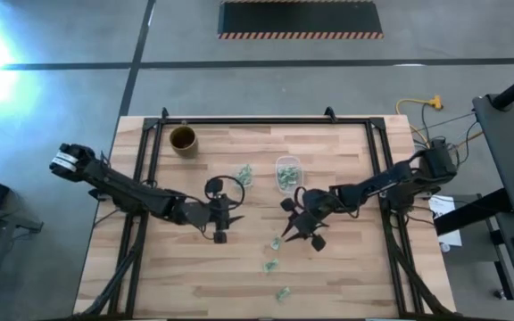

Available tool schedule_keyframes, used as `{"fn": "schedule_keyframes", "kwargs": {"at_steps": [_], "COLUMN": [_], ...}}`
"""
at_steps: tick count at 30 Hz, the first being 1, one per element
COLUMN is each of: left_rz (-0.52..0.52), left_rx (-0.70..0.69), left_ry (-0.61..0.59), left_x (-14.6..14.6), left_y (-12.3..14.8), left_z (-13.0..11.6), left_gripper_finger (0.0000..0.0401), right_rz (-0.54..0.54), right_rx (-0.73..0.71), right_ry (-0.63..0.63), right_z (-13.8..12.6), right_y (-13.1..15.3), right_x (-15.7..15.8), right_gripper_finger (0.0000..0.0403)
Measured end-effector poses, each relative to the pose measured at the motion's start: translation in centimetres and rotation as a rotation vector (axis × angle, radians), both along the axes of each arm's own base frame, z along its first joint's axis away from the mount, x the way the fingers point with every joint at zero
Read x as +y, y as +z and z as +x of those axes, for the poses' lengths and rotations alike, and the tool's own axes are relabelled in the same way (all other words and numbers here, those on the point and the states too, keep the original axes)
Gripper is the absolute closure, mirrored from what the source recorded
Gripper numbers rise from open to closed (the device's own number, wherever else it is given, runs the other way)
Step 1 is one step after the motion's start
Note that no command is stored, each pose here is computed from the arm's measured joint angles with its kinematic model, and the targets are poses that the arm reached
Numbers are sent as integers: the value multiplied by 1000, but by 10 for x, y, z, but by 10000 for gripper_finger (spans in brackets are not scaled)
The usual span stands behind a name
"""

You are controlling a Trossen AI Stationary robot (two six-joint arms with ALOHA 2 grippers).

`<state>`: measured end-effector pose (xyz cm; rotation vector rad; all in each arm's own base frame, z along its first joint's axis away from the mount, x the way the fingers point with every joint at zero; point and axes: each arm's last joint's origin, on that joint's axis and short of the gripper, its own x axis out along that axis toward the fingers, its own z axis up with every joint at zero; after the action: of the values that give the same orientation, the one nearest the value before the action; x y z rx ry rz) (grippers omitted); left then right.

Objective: Pick and place items into bin
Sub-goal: Put the light green stevia packet into the right transparent bin

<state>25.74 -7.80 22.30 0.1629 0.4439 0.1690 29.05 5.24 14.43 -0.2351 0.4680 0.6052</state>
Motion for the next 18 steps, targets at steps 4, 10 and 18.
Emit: {"fn": "schedule_keyframes", "kwargs": {"at_steps": [4, 10, 18], "left_rz": [22, 30, 39], "left_rx": [12, 26, 48], "left_ry": [-9, -8, -6], "left_x": [0, 1, 2], "left_y": [-1, -6, -14], "left_z": [0, -2, -6], "left_gripper_finger": [245, 245, 245], "right_rz": [4, 9, 12], "right_rx": [34, 103, 185], "right_ry": [-8, -17, -3], "right_z": [8, 29, 43], "right_y": [-13, -37, -46], "right_x": [1, 4, 6], "right_gripper_finger": [311, 276, 245]}}
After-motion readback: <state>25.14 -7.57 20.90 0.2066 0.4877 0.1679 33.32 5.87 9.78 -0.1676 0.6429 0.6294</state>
